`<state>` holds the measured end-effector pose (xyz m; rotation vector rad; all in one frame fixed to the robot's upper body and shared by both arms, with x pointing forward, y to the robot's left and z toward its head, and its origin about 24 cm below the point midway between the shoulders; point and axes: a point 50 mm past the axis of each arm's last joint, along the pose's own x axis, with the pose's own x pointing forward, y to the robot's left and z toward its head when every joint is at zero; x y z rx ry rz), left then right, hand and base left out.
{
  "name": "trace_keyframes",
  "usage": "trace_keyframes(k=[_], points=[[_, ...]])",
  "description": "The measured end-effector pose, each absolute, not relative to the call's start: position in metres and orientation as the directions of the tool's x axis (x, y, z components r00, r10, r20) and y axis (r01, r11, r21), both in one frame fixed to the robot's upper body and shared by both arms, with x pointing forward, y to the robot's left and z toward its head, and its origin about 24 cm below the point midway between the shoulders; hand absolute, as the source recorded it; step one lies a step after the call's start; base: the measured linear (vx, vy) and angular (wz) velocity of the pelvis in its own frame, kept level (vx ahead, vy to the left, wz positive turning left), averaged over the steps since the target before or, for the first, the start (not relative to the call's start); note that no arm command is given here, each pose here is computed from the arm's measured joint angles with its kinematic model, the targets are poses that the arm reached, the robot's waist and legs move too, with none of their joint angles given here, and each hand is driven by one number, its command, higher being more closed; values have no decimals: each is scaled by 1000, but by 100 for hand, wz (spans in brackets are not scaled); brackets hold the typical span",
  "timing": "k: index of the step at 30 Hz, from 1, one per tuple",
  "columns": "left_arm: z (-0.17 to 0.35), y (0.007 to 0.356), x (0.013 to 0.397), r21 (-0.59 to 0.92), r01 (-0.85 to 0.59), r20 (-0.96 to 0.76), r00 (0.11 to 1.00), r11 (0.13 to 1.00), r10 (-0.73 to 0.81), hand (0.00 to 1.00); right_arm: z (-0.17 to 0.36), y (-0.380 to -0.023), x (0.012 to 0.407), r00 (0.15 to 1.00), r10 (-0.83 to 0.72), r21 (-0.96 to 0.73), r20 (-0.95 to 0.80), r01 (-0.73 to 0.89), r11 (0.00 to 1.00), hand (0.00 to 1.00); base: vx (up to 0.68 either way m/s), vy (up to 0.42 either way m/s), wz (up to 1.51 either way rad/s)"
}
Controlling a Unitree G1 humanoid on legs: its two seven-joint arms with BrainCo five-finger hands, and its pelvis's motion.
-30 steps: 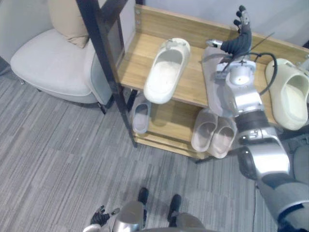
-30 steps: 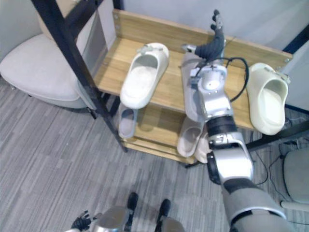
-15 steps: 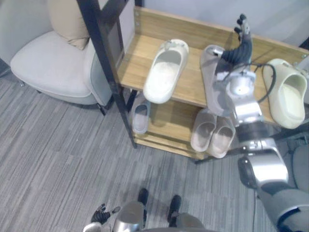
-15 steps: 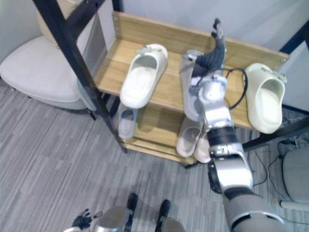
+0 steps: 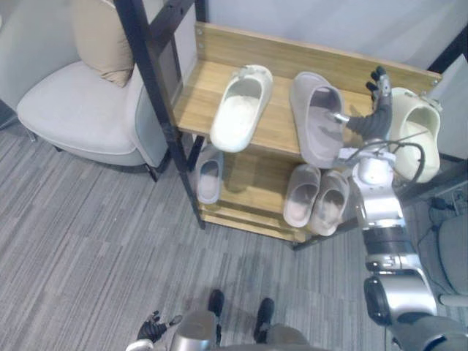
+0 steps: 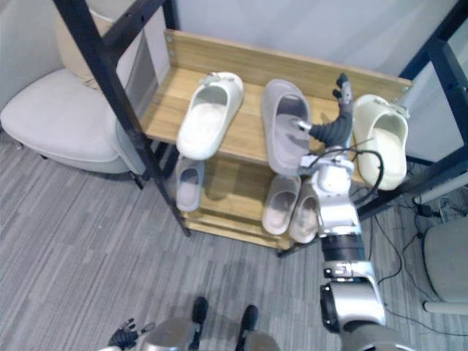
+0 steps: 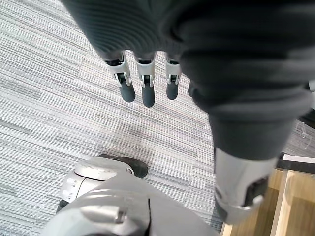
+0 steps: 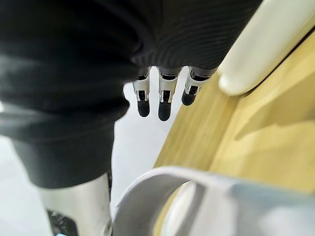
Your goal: Organize the slippers on the shoe rack
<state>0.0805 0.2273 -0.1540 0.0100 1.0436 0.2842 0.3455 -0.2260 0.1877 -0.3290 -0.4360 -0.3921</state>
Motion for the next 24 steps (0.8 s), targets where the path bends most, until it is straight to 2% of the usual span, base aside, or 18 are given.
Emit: trace_keyframes(k=[14,24], points=[[-158,227,67,153,-204,-872,432,967,229,0,152,-224,347,904,-254,-309,345,365,878,0,-10,0,0],[-158,227,66,153,-205,-872,432,967,229,0,174,-221,369,903,-246,-326,351,364,872,0,27,4,4]])
